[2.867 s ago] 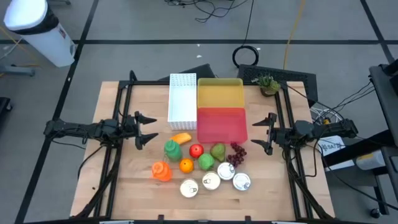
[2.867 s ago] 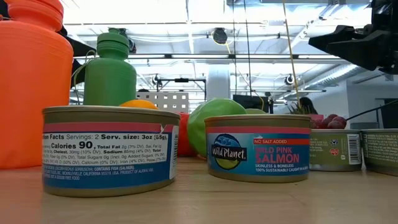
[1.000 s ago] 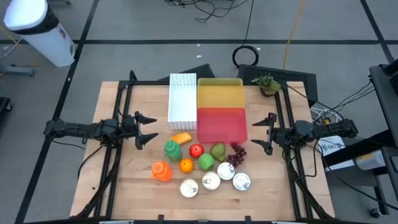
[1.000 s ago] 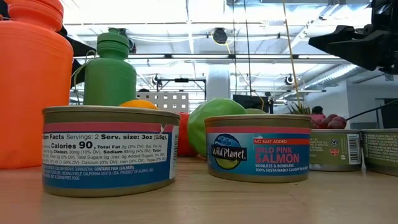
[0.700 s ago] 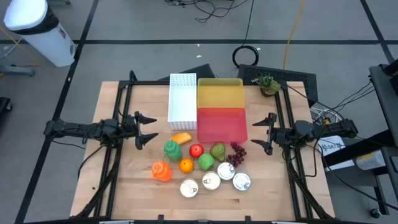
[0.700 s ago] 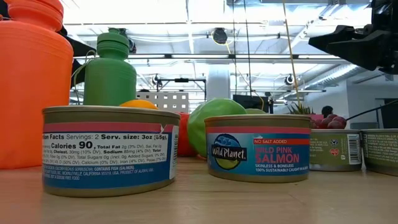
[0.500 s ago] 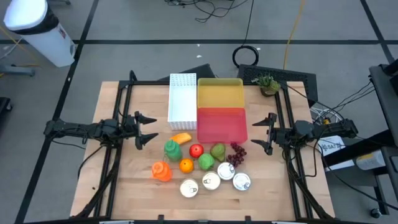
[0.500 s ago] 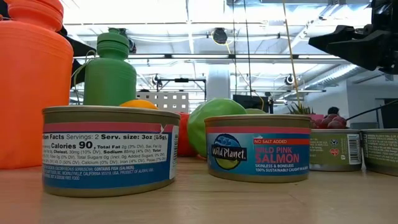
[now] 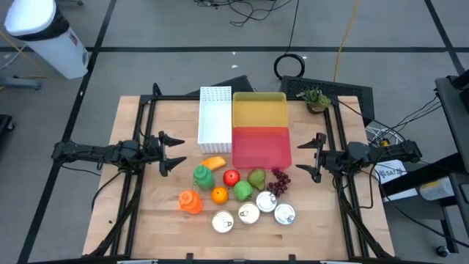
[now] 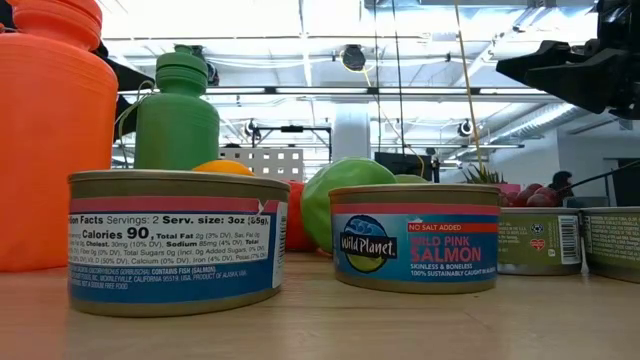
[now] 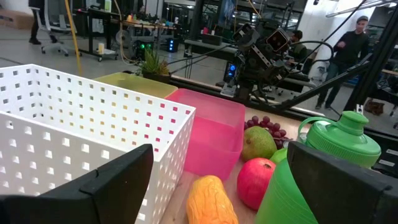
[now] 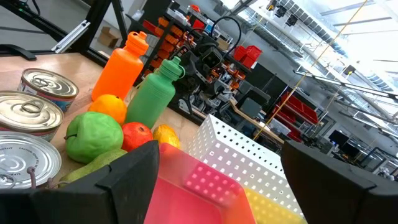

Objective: Pick & Place Food Item

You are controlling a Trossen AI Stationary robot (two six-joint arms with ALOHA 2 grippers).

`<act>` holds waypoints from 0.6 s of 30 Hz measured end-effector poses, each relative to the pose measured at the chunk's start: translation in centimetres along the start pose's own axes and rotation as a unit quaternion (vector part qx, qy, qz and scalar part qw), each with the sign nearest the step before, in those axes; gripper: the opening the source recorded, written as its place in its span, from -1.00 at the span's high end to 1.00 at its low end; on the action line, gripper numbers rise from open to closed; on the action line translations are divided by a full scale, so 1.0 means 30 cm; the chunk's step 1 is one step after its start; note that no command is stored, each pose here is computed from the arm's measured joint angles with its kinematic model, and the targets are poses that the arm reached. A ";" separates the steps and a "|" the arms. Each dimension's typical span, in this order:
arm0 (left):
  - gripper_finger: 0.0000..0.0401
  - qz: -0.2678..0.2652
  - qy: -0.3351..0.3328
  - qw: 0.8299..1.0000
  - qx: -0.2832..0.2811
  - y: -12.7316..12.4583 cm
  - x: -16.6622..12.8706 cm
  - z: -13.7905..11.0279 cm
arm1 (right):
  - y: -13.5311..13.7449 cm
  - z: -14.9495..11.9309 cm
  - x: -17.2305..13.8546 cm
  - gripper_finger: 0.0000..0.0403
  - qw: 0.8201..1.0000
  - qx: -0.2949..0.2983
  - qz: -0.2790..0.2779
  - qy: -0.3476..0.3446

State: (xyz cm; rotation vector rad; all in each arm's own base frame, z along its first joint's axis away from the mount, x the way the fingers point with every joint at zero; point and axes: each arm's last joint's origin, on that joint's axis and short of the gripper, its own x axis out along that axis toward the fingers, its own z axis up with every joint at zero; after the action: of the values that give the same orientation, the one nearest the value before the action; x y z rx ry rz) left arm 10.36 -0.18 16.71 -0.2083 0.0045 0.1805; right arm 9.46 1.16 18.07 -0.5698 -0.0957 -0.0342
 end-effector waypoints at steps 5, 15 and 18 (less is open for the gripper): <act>-0.89 0.000 0.000 1.000 0.000 0.000 0.000 0.000 | 0.000 0.000 0.000 -0.57 1.000 0.000 0.000 0.000; -0.89 -0.002 -0.011 1.000 0.016 -0.001 0.000 0.007 | 0.000 0.000 0.000 -0.57 1.000 0.000 0.000 0.000; -0.89 -0.005 -0.026 0.999 0.020 -0.004 0.000 0.017 | 0.000 0.000 0.000 -0.57 1.000 0.000 0.000 0.000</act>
State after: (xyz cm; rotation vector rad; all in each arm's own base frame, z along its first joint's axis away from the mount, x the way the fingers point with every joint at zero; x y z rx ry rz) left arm 10.36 -0.18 17.23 -0.1637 -0.0444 0.1762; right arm 9.46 1.16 18.07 -0.5698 -0.0956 -0.0346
